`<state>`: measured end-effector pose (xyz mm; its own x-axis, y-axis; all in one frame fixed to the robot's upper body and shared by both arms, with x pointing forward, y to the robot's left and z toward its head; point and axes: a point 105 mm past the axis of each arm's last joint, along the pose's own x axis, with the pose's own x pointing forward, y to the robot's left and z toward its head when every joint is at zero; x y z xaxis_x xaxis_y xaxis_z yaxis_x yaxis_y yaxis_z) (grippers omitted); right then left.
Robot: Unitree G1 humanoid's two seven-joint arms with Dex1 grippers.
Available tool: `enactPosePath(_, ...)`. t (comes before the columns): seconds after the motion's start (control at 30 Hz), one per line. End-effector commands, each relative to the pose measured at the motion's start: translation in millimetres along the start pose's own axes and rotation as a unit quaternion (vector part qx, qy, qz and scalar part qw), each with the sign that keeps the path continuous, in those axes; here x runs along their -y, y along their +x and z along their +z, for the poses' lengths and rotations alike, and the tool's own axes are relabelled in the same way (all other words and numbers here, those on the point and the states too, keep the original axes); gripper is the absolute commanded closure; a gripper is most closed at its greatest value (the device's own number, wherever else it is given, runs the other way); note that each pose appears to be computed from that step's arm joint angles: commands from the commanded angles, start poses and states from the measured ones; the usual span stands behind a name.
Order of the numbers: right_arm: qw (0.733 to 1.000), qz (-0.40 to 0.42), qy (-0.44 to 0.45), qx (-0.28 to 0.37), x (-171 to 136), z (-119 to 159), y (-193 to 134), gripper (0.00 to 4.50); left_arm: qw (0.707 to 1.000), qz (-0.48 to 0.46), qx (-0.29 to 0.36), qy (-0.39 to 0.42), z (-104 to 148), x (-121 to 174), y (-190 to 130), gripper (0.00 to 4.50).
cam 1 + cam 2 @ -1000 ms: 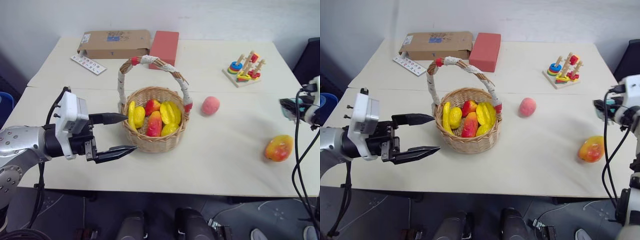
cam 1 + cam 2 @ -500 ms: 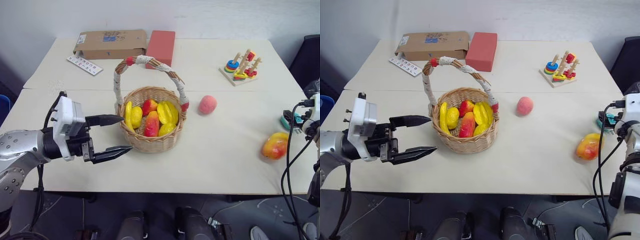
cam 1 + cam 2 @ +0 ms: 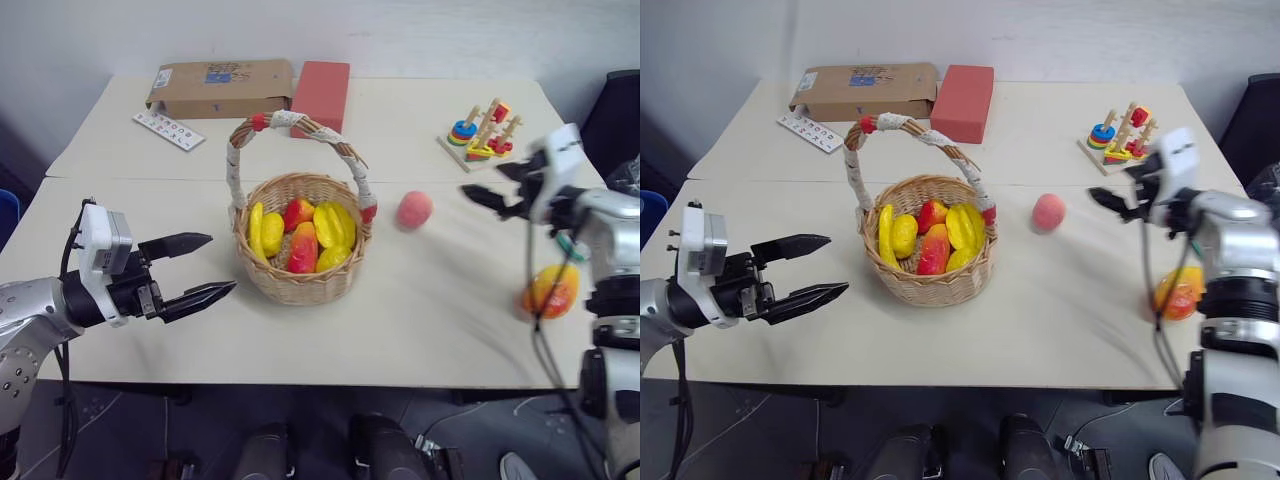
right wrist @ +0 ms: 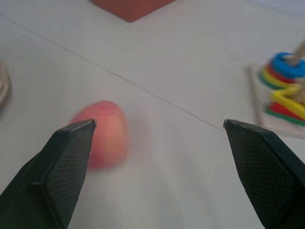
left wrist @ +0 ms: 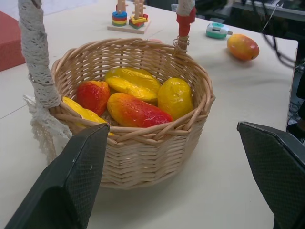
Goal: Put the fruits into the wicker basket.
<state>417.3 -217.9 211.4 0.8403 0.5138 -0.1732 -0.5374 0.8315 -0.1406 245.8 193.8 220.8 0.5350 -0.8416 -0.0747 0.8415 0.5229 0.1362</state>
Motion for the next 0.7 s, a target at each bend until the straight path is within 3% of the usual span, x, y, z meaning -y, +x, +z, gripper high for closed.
enactPosePath(0.03, 0.999, -0.023, -0.028, 0.013, -7, 20, 18, 0.03, 1.000, 0.000, 0.012, 0.021, 9, 1, 2, 0.00)
enactPosePath(0.2, 0.998, -0.049, -0.022, -0.016, -10, 13, 48, 0.03, 0.999, 0.000, 0.014, 0.031, 11, 2, 4, 0.00)
enactPosePath(0.37, 0.996, -0.006, -0.002, -0.084, -20, -12, 54, 0.03, 0.999, 0.009, 0.016, 0.040, 12, 3, 2, 0.00)
enactPosePath(0.5, 0.995, 0.016, 0.008, -0.096, -20, -17, 48, 1.16, 0.999, 0.013, 0.018, 0.043, 11, 3, 1, 0.00)
enactPosePath(0.6, 0.997, 0.048, 0.016, -0.055, -24, -5, 44, 1.95, 0.999, 0.015, 0.019, 0.043, 9, 3, 2, 0.00)
enactPosePath(0.7, 0.994, 0.110, -0.003, -0.005, -32, 13, 21, 2.09, 0.999, 0.015, 0.019, 0.041, 8, 5, 1, 0.00)
